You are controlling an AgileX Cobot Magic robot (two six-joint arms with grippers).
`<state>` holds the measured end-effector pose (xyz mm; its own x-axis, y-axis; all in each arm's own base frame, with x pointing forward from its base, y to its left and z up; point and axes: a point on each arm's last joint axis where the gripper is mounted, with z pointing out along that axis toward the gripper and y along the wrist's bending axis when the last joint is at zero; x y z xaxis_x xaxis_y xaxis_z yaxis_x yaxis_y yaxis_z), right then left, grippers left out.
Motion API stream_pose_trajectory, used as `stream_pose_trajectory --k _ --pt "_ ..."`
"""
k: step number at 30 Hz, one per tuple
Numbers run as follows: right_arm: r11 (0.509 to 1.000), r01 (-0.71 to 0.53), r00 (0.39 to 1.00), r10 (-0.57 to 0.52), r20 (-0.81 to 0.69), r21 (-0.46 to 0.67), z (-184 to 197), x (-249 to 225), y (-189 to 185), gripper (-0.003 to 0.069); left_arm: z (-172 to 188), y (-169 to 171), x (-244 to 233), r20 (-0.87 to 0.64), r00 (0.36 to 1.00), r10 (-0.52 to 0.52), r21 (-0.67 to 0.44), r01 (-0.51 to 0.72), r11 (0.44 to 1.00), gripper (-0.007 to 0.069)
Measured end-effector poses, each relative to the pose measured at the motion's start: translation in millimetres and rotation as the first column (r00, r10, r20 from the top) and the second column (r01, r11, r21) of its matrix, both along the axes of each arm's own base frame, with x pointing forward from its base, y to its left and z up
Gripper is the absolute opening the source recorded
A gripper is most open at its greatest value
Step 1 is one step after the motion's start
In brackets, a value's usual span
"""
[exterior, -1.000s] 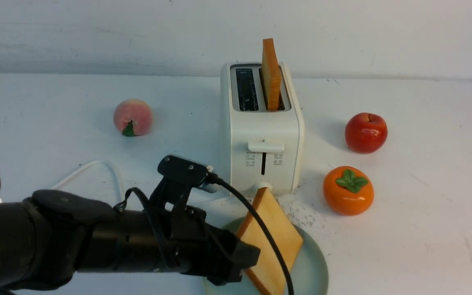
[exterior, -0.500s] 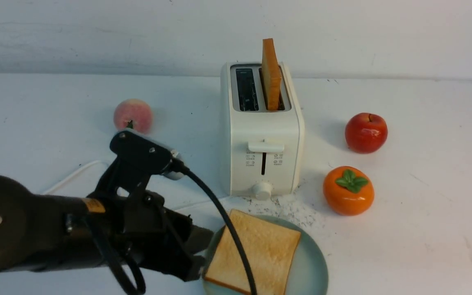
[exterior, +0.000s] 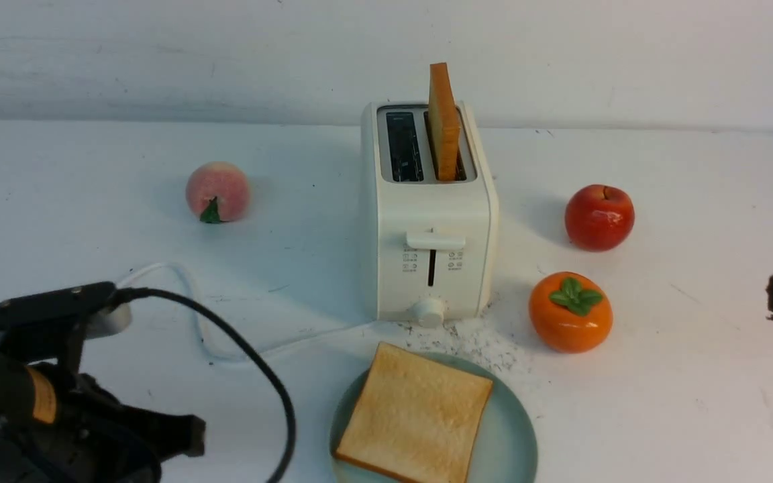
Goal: Take toasted bread from bread machine on white table place on plate.
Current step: 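Grasp the toast slice in the toaster and pull it up out of the slot with the right gripper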
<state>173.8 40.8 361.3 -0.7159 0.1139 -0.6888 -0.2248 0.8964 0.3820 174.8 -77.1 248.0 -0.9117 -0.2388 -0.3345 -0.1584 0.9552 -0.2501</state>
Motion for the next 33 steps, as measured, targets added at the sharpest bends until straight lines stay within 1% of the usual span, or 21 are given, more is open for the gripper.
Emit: stream_pose_trajectory --k 1,3,5,8,10,12,14,16,18,19,20,21,22,23,25,27,28,30,32,33 --pt "1.0 -0.012 1.0 0.012 -0.021 -0.003 -1 5 1 0.0085 3 6 -3 -0.005 0.999 0.049 0.014 -0.049 0.999 -0.0014" --pt "1.0 -0.019 0.999 0.019 -0.035 -0.006 -1 11 1 0.0085 5 15 -5 -0.003 0.996 0.093 0.052 -0.093 0.994 -0.0014" --pt "1.0 -0.023 0.999 0.023 -0.042 -0.003 0 18 1 0.0085 7 27 -6 0.01 0.991 0.131 0.114 -0.132 0.985 -0.0014" --pt "0.999 -0.041 0.998 0.041 -0.047 -0.003 2 29 5 0.0073 17 47 -8 0.068 0.984 0.162 0.232 -0.173 0.957 -0.0014" --pt "0.998 -0.061 0.997 0.061 -0.048 -0.004 1 35 10 0.005 29 56 -8 0.121 0.979 0.166 0.274 -0.193 0.942 -0.0014" --pt "0.994 -0.107 0.993 0.107 -0.04 -0.004 1 43 23 0.0015 48 60 -8 0.2 0.97 0.138 0.298 -0.194 0.935 -0.0014" --pt "0.989 -0.146 0.989 0.146 -0.017 -0.009 1 53 38 0.0 69 62 -10 0.29 0.952 0.103 0.289 -0.189 0.938 -0.0014" --pt "0.983 -0.181 0.983 0.182 0.015 -0.022 2 65 54 0.0 87 62 -14 0.389 0.919 0.06 0.265 -0.173 0.949 -0.0014" --pt "0.978 -0.207 0.978 0.208 0.032 -0.034 2 76 67 0.0 99 61 -18 0.464 0.885 0.038 0.229 -0.162 0.96 -0.0014" --pt "0.975 -0.219 0.975 0.22 0.04 -0.04 3 83 74 0.0002 105 60 -23 0.505 0.862 0.035 0.198 -0.155 0.968 -0.0014" --pt "0.973 -0.226 0.972 0.228 0.053 -0.043 6 87 78 0.0003 107 60 -24 0.518 0.855 0.035 0.185 -0.152 0.971 -0.0014" --pt "0.967 -0.245 0.967 0.249 0.062 -0.062 6 102 90 0.0015 115 60 -33 0.573 0.819 0.04 0.135 -0.143 0.98 -0.0014" --pt "0.965 -0.254 0.964 0.258 0.066 -0.069 7 111 96 0.0027 119 61 -39 0.596 0.801 0.045 0.113 -0.139 0.984 -0.0014" --pt "0.964 -0.255 0.963 0.26 0.066 -0.069 7 113 97 0.003 120 61 -40 0.6 0.799 0.046 0.109 -0.139 0.984 -0.0014" --pt "0.96 -0.266 0.959 0.272 0.081 -0.084 9 139 111 0.0097 128 64 -54 0.649 0.758 0.059 0.073 -0.14 0.988 -0.0014" --pt "0.963 -0.259 0.96 0.266 0.09 -0.078 9 152 116 0.0146 131 66 -61 0.668 0.742 0.063 0.062 -0.14 0.988 -0.0014" --pt "0.965 -0.252 0.961 0.258 0.1 -0.072 9 165 121 0.0204 134 68 -67 0.684 0.726 0.068 0.052 -0.141 0.989 -0.0014" --pt "0.969 -0.238 0.962 0.245 0.118 -0.064 9 181 127 0.0276 137 70 -76 0.705 0.705 0.075 0.038 -0.144 0.989 -0.0014" --pt "0.973 -0.223 0.963 0.229 0.139 -0.056 8 197 132 0.0372 139 73 -84 0.721 0.688 0.082 0.027 -0.146 0.989 -0.0014" --pt "0.975 -0.217 0.964 0.223 0.147 -0.053 7 203 134 0.0404 140 74 -87 0.727 0.682 0.084 0.024 -0.147 0.989 -0.0014"
